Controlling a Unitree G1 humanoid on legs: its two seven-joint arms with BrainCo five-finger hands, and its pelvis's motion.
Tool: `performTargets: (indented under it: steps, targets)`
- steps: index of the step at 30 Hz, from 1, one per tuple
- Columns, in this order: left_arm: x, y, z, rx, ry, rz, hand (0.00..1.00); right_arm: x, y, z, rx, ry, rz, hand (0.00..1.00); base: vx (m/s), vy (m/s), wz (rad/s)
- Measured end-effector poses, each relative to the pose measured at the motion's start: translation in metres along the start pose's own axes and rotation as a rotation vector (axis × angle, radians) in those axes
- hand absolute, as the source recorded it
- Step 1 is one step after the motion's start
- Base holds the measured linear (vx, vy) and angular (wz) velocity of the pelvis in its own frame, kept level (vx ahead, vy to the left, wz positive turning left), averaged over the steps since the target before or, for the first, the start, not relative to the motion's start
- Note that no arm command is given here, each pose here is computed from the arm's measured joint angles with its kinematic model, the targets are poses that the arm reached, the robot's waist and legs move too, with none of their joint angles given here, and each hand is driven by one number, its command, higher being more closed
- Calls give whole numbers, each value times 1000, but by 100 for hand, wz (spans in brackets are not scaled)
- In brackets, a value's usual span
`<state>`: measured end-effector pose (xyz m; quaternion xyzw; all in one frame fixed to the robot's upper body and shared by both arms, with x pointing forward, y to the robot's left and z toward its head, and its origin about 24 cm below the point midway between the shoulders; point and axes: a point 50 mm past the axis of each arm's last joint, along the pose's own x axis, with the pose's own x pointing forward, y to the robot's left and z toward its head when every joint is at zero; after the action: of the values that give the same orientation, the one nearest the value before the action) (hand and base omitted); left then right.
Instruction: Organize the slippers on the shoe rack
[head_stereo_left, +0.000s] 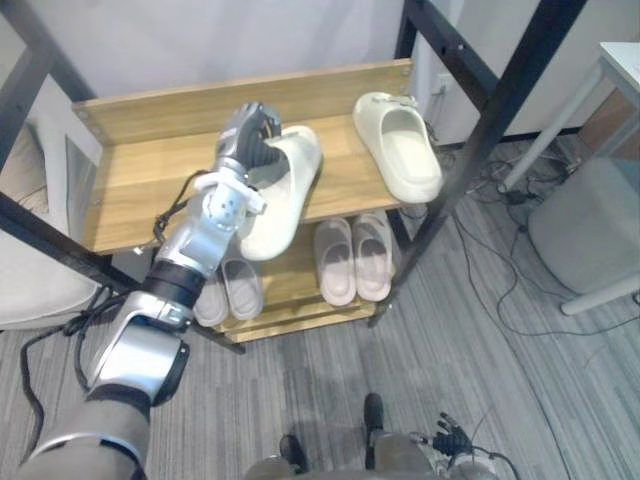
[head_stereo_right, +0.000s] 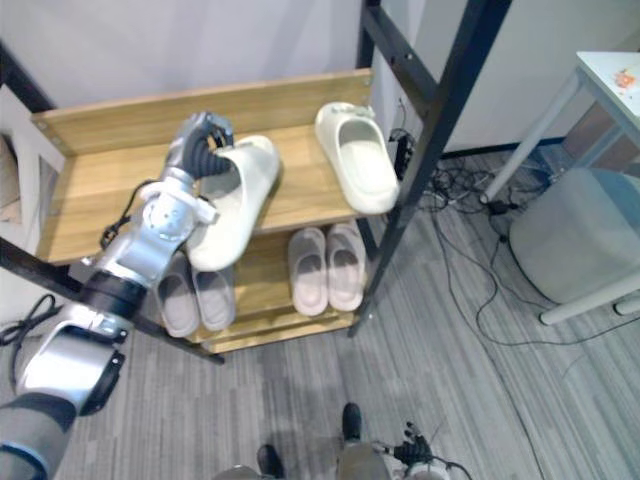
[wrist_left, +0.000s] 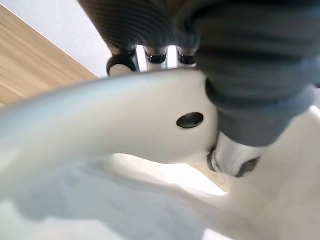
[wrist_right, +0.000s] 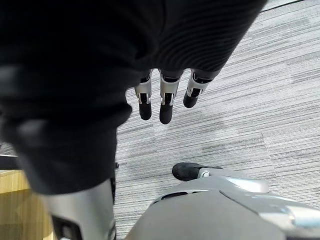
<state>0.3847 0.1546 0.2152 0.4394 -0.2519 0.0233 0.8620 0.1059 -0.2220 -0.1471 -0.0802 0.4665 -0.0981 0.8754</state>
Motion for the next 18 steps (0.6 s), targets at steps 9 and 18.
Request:
performTargets:
  steps: [9,18]
  targets:
    - [11,3,-6,-35,70,43,100,0,-2,-1,7,2,-8,0,-14,-7,-3]
    - [21,8,-3,-76,103,85,100,0,-3,1,14,-4,-23,0,-18,-10,-15]
